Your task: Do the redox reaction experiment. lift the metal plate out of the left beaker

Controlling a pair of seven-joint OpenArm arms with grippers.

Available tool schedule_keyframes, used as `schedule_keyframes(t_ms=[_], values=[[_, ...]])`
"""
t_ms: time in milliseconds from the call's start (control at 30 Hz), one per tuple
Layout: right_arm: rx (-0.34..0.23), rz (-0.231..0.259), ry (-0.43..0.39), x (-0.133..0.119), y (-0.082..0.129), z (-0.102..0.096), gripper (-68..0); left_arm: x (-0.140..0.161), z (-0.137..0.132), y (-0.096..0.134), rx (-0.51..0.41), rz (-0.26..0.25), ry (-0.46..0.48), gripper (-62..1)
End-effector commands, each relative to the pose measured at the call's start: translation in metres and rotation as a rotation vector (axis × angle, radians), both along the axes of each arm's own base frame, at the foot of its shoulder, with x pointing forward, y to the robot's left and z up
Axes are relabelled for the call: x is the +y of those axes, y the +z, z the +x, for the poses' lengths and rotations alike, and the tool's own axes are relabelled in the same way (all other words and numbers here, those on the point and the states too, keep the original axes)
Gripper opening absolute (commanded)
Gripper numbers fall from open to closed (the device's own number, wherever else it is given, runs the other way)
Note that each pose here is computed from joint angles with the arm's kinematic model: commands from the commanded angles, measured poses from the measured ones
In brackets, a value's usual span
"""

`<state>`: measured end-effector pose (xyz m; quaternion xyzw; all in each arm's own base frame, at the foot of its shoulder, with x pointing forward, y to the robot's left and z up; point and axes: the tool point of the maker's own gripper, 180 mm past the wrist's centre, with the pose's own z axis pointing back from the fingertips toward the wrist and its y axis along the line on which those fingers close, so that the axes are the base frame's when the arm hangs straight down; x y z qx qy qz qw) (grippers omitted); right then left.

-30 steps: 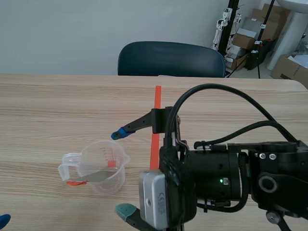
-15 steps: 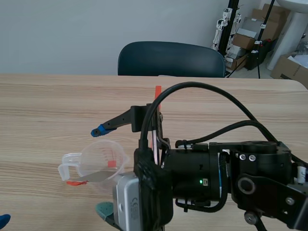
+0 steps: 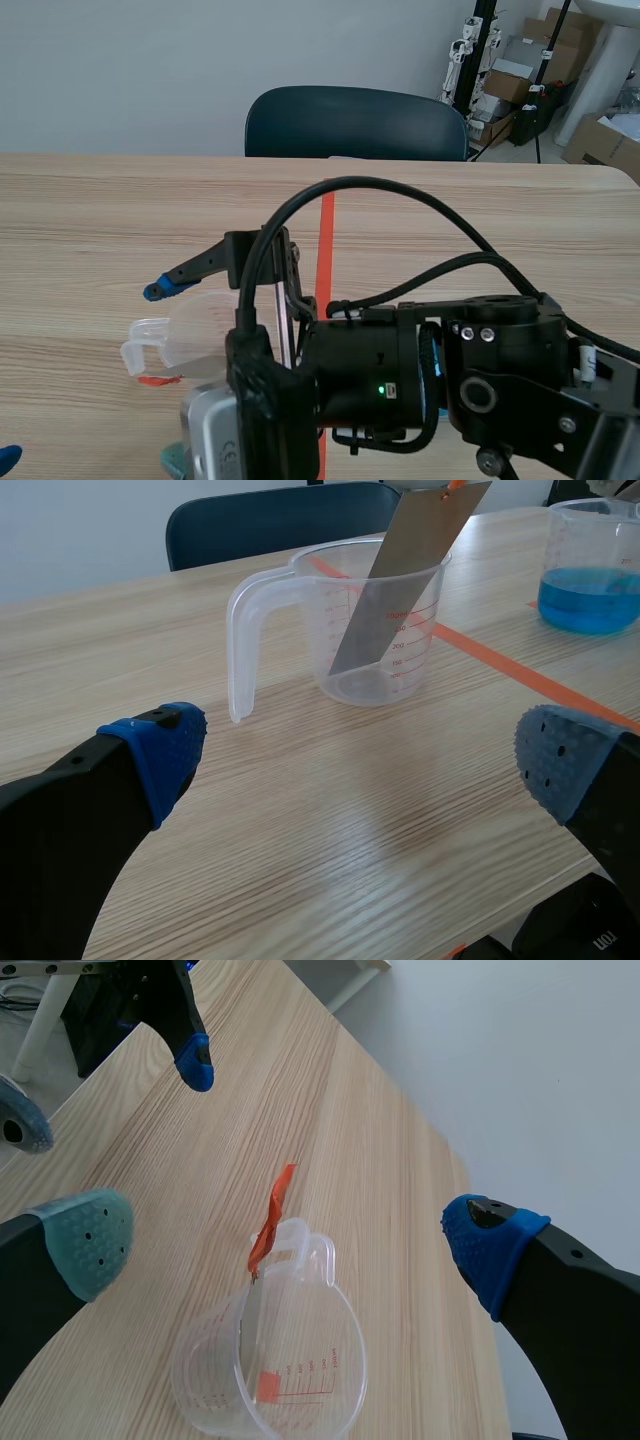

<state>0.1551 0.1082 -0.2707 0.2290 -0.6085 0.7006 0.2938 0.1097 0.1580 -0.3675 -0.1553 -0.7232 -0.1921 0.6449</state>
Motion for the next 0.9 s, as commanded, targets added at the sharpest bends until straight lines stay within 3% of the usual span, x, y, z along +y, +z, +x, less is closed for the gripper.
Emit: schedule_keyframes(t_ms=[0,267,733,867], values=[[-0.009,0.029,-0.001,0.0046,0.0084,0.0029,-2.3,0.0027,-0.003,0.0093,-0.038,-0.018,-0.004,1.4],[0.001,0.025,-0.018,0.0061,0.0077,0.0049,-3.9,0.003,-0.0028,0.0095,-0.039,-0.019,-0.001,1.4],[0.024,0.015,-0.053,0.0047,0.0052,0.0105,-34.9,0.003,-0.0028,0.0095,-0.039,-0.019,-0.001,1.4],[0.032,0.016,-0.061,0.0046,0.0053,0.0117,-40.8,0.003,-0.0028,0.0095,-0.039,-0.019,-0.001,1.4]])
